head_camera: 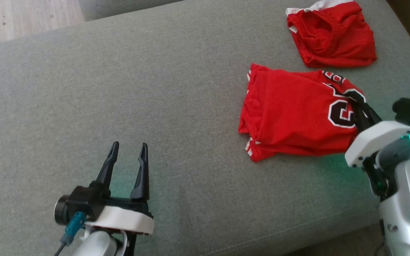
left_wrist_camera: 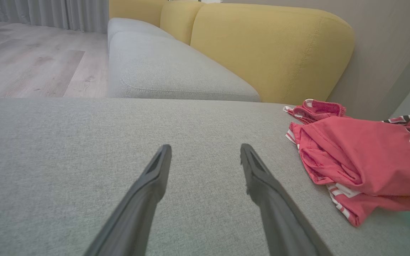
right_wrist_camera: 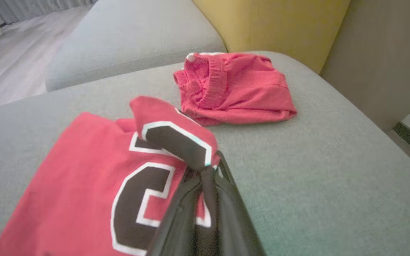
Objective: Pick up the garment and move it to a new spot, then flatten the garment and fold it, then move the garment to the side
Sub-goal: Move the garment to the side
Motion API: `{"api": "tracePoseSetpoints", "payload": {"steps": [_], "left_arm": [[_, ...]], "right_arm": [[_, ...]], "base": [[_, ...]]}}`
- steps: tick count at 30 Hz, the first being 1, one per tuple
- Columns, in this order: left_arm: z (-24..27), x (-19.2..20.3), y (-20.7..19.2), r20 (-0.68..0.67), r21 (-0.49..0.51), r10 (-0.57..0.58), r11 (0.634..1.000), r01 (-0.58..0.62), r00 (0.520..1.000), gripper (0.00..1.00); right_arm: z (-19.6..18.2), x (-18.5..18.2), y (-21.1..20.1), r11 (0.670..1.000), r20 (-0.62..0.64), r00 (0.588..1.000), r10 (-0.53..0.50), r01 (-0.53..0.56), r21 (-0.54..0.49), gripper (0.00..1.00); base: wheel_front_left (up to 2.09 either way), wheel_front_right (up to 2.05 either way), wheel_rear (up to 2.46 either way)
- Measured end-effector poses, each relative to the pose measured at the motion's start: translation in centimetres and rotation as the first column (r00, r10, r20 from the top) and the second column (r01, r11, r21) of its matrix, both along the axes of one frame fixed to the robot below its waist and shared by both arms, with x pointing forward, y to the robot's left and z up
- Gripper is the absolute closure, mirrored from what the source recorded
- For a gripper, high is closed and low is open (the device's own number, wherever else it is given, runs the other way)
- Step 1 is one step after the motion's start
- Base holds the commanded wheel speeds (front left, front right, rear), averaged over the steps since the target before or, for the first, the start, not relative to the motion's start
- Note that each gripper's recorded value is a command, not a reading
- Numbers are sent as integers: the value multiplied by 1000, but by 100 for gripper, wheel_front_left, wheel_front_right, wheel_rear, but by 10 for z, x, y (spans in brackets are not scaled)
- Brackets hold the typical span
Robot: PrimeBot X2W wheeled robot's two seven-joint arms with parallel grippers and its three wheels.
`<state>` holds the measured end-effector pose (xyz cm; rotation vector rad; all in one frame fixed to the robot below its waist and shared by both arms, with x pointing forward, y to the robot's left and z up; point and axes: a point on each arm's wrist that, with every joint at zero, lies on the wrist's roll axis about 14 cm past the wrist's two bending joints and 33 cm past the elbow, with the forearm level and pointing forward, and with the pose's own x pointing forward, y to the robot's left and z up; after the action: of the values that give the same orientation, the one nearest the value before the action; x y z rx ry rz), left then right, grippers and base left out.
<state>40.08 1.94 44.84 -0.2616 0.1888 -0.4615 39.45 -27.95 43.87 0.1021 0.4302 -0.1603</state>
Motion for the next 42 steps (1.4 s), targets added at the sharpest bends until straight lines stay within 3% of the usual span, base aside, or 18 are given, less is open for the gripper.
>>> {"api": "tracePoseSetpoints", "payload": {"steps": [10,19,31,38,39,40,42], "left_arm": [[-1,-1,14,-1,21,36,999,-36,999,0],[-4,-2,45,-8,39,123,992,-123,992,0],[-23,-1,78,-53,72,211,976,-207,976,0],[-30,9,82,-56,85,217,974,-212,975,0],[-32,9,83,-62,87,219,973,-213,974,0],[-35,9,83,-69,89,219,973,-213,973,0],[-39,9,83,-79,93,219,973,-212,972,0]], "right_arm": [[51,61,13,995,124,988,89,-82,-56,100],[68,117,10,992,114,988,100,-91,-82,100],[64,166,-41,989,81,997,-13,25,-146,100],[57,179,-100,946,27,993,-113,116,-303,100],[55,181,-103,939,22,993,-119,120,-322,39],[52,182,-105,934,15,992,-124,122,-336,0],[46,182,-108,924,9,991,-130,124,-363,0]], "base": [[0,0,0],[0,0,0],[0,0,0],[0,0,0],[0,0,0],[0,0,0],[0,0,0]]}}
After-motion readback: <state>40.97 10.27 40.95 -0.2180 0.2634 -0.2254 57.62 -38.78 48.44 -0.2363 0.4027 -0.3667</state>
